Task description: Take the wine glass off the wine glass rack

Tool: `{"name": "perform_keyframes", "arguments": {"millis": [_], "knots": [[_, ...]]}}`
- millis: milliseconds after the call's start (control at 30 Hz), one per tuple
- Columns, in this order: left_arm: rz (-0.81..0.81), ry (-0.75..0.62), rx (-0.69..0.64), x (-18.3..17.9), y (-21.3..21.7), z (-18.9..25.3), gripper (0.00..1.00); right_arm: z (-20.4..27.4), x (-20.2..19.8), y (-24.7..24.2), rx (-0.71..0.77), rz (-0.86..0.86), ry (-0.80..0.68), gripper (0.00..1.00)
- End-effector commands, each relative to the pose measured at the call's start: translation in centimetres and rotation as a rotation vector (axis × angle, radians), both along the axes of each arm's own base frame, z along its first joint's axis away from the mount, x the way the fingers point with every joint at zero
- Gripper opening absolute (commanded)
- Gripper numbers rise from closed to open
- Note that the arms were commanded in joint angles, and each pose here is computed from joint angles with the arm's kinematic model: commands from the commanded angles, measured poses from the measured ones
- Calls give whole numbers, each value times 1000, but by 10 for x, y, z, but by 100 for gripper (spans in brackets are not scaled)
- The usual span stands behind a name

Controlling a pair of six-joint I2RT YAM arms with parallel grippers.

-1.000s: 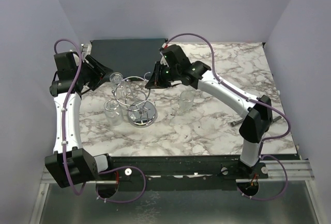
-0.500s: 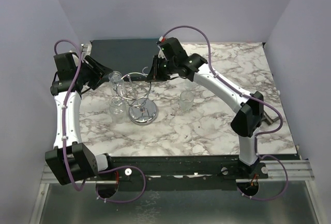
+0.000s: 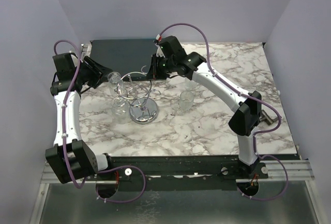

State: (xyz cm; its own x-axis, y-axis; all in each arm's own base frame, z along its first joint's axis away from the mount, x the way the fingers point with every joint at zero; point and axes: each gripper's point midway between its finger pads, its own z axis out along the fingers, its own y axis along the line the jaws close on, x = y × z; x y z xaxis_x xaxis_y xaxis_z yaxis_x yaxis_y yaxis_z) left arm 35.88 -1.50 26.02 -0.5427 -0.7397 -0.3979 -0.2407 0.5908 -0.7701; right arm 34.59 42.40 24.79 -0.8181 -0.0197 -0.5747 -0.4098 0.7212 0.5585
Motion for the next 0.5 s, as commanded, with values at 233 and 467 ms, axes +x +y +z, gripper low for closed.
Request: {"name": "perform_keyframes", "arguments": {"millis": [233,467], "knots": [[-69,-29,-62,1,-10,-1,51,-2,26,-4,-16,-58,-53,0],[-90,-39,-84,1,-14,-2,45,-3,25,-4,-16,-57,-48,0]]}}
